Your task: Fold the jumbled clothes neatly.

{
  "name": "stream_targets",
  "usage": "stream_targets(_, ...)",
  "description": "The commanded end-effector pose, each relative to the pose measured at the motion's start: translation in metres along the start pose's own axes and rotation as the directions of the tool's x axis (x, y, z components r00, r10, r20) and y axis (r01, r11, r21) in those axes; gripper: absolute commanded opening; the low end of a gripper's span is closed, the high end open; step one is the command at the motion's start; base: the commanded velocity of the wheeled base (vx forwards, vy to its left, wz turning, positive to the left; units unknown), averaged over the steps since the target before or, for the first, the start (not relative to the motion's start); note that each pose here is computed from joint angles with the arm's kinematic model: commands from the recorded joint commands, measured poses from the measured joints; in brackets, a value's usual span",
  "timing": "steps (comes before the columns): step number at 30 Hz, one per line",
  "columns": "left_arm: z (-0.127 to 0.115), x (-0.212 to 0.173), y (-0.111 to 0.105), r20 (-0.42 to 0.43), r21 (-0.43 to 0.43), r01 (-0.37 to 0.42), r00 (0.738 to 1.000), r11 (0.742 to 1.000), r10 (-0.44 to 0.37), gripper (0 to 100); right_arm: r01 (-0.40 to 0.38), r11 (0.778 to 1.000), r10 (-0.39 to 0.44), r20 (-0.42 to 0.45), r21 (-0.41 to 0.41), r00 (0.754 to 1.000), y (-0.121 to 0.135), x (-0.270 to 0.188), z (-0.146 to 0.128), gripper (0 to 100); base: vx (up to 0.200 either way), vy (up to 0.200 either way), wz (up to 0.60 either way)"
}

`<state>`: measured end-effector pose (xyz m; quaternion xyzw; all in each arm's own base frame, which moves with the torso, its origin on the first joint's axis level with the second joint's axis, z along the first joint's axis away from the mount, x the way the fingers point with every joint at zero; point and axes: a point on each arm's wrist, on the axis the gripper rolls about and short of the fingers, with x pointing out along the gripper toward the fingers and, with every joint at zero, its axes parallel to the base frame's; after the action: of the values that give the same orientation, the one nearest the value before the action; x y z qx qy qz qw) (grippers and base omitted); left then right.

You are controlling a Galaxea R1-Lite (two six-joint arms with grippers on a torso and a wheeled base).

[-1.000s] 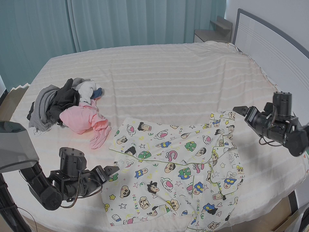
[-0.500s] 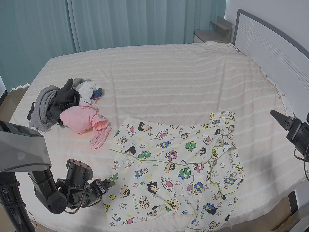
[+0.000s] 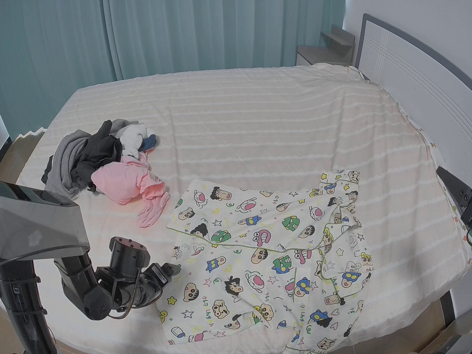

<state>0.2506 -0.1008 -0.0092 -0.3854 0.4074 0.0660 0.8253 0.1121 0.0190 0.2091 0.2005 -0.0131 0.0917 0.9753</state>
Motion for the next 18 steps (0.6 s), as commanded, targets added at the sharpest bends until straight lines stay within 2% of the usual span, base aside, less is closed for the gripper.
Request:
stream_targets(1, 0.001, 0.008, -0.003, 0.003, 0.001, 0.004, 1.000, 1.000, -0.004, 100, -0.008, 1.000, 0.008, 0.011, 0.000, 1.000, 0.001, -0.003, 0.001, 100, 0.000, 0.000, 0.00)
stream_targets(5, 0.002, 0.010, -0.006, 0.005, 0.004, 0.015, 1.000, 1.000, -0.015, 100, -0.012, 1.000, 0.012, 0.012, -0.001, 1.000, 0.001, -0.003, 0.002, 100, 0.000, 0.000, 0.00)
stream_targets(6, 0.003, 0.014, -0.007, 0.008, 0.002, 0.015, 1.000, 1.000, -0.015, 0, -0.012, 1.000, 0.012, 0.012, -0.001, 1.000, 0.001, -0.003, 0.002, 100, 0.000, 0.000, 0.00)
stream_targets(14, 0.006, 0.022, -0.008, 0.075, 0.000, -0.017, 0.997, 1.000, 0.017, 0, -0.013, 1.000, 0.013, 0.010, -0.001, 1.000, 0.001, -0.003, 0.001, 100, 0.000, 0.000, 0.00)
stream_targets(17, 0.008, 0.021, -0.009, 0.094, 0.003, -0.013, 0.995, 1.000, 0.012, 0, -0.013, 1.000, 0.013, 0.007, -0.001, 1.000, 0.000, -0.003, 0.001, 100, 0.000, 0.000, 0.00)
stream_targets(18, 0.012, 0.017, -0.014, 0.124, 0.021, 0.015, 0.992, 1.000, -0.017, 0, -0.023, 1.000, 0.023, -0.001, 0.001, 1.000, 0.000, -0.003, 0.000, 100, 0.000, 0.000, 0.00)
